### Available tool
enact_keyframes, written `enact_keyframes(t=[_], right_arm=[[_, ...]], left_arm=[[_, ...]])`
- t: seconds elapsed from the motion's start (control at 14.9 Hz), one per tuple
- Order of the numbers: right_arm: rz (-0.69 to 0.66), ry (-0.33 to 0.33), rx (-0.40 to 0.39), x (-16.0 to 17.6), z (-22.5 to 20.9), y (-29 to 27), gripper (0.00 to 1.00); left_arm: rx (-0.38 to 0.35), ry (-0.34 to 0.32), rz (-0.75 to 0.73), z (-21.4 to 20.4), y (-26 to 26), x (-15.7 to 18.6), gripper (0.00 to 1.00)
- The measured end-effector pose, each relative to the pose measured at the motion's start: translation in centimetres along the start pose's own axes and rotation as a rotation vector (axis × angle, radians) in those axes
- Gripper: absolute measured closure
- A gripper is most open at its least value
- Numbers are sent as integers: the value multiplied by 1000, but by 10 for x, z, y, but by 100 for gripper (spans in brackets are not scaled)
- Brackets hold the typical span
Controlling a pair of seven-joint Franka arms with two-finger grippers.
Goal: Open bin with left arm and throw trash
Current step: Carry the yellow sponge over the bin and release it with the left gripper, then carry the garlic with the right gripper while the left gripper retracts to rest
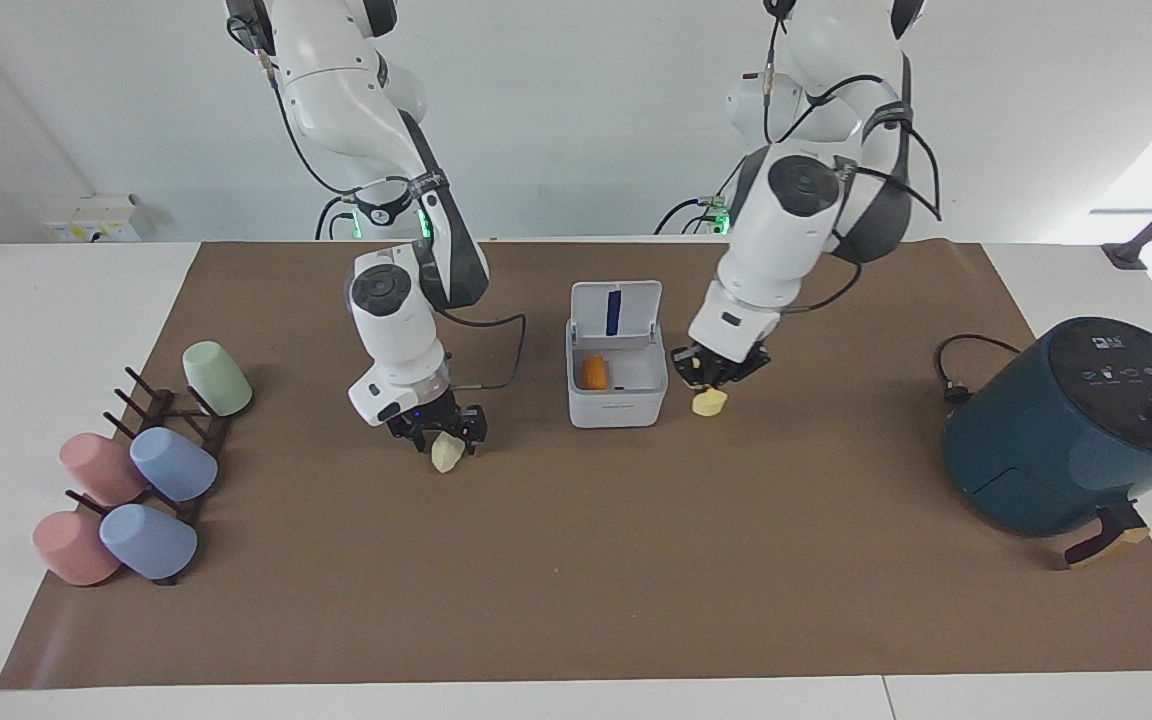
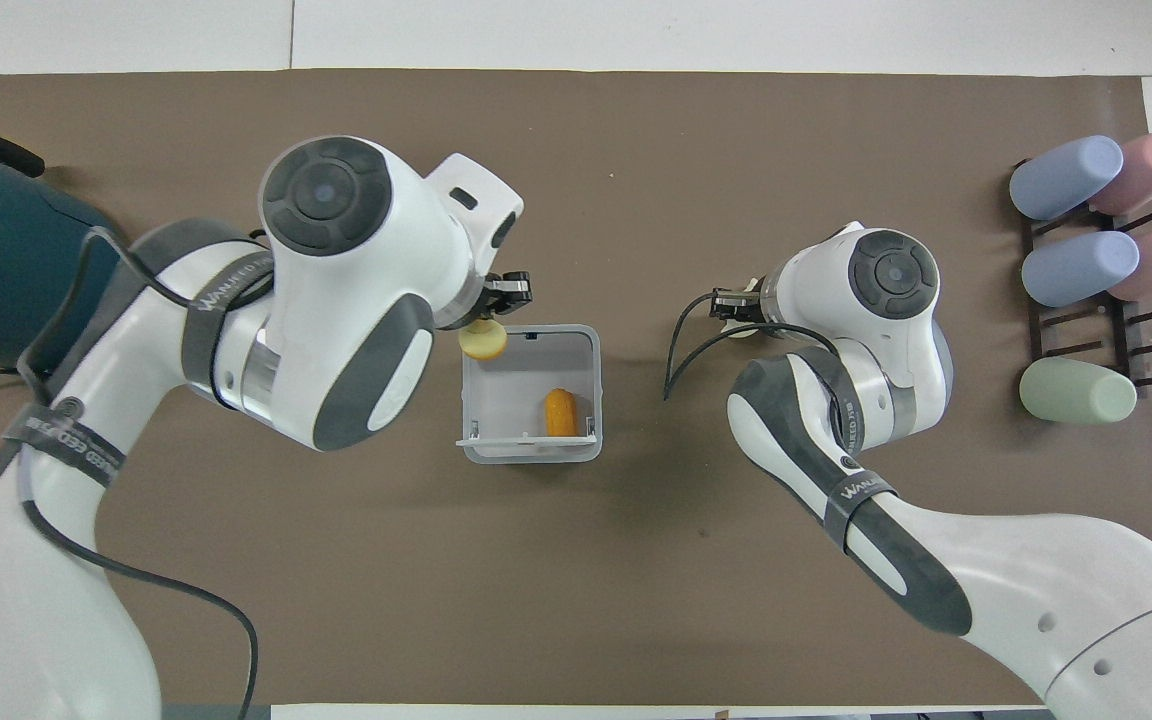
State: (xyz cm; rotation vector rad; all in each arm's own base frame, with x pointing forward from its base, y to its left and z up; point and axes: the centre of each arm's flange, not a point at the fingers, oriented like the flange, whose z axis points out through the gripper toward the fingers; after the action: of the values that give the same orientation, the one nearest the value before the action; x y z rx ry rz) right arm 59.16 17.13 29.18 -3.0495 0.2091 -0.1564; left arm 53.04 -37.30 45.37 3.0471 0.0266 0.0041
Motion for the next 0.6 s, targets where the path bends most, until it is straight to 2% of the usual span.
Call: enact_keyframes(t=[0.13,0.2,0.47,0.6], right_arm=[[0,4,1,1,-2,0,68],[1,7,2,1,-4,0,76],[13,47,13,9,-30,6,90],[29,59,11,13,-58,15,91]], left_arm=[[6,-11,20,15,19,-20,91],[8,-13,26,24,21,-25,91],[12,-16,30,54,17,-35,91],[12,-14,27,54,16,-34,91]])
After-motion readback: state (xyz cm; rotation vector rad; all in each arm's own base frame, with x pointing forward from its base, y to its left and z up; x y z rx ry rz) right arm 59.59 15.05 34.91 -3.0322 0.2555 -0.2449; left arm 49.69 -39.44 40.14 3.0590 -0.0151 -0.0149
